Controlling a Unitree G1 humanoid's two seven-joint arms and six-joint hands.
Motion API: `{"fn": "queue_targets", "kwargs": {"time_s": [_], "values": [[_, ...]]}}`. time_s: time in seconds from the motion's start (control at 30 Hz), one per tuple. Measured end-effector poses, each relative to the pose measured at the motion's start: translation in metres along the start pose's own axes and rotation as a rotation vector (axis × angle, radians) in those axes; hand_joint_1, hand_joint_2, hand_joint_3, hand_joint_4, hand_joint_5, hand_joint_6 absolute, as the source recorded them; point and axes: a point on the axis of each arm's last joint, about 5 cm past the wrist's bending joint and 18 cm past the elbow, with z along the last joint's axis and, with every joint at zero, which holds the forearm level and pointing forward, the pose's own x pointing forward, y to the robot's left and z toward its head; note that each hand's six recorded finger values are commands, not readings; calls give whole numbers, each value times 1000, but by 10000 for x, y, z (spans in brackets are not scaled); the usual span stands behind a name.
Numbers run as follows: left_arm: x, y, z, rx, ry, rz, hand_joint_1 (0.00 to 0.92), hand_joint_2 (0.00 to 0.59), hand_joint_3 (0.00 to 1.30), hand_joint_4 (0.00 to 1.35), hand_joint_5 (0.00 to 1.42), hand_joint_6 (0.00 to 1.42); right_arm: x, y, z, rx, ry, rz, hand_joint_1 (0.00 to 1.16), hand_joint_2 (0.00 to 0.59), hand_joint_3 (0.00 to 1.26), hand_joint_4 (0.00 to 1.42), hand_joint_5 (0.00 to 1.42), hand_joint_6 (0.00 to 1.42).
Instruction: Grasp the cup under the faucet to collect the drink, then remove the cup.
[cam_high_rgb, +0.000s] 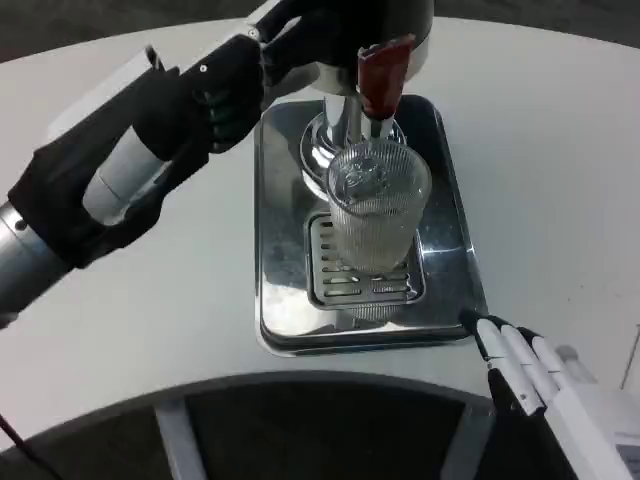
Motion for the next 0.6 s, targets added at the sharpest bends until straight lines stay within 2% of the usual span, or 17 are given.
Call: {"fn": "queue_targets", "kwargs": {"time_s": [0.1,0.4,0.6], "values": [[42,79,26,-2,-5,-9,0,0,0,0,0,0,-16,8,0,2,9,11,638,326,0,0,0,0],[137,153,-16,-37,-19,-16,0,0,0,0,0,0,-25,18,18,-1,12,16,638,326,0,0,0,0],[236,157,-93,-74,-33,-13,0,0,0,0,0,0,-32,21,33,5,11,16,638,326,0,0,0,0]]}}
